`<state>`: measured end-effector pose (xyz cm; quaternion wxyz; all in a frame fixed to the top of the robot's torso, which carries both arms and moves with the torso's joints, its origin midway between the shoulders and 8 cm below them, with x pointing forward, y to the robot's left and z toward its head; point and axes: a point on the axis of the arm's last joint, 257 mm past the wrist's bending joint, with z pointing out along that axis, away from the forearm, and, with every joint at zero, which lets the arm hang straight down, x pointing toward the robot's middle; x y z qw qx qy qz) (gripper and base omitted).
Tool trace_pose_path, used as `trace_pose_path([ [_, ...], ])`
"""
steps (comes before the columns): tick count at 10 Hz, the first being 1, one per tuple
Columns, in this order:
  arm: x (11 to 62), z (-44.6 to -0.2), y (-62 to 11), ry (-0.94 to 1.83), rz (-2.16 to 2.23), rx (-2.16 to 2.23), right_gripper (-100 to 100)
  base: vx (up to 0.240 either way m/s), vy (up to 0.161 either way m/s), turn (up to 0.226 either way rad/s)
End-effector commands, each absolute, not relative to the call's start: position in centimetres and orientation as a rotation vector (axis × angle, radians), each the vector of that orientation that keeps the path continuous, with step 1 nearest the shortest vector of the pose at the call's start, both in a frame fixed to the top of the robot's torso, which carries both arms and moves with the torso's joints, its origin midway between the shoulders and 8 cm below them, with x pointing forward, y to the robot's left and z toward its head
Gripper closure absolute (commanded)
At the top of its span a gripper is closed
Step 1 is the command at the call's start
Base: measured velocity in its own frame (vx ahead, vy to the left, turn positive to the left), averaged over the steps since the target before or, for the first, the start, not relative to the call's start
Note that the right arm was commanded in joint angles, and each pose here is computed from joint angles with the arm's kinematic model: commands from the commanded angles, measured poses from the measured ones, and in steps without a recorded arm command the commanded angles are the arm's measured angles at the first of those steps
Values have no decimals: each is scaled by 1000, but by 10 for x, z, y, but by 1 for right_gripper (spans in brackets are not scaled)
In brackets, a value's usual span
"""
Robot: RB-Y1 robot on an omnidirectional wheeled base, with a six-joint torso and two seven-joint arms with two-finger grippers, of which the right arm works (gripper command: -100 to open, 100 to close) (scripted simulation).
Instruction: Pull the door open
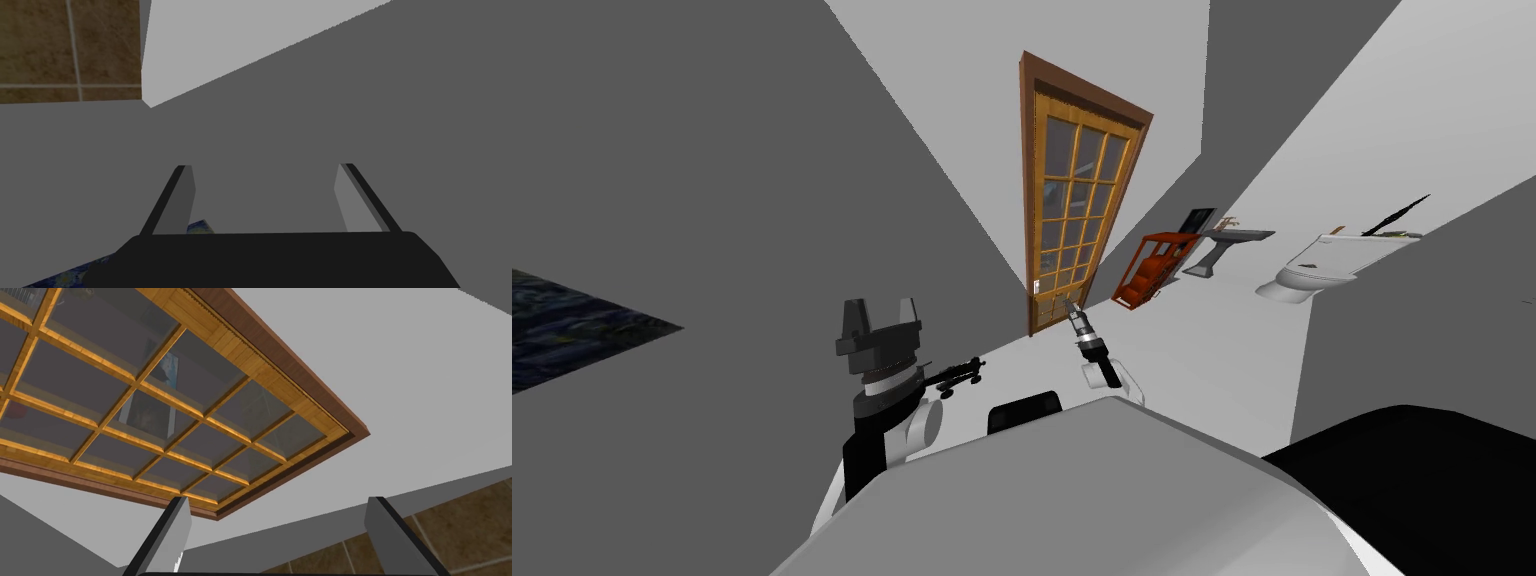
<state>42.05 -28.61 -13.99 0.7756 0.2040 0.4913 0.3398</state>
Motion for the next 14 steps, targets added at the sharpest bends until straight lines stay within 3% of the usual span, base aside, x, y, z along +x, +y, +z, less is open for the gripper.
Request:
trace_pose_path([
  [1,425,-151,-285,1091,701,418,-100,86,-21,12],
  [14,444,-254,-287,1293,452,229,-100,99,-25,13],
])
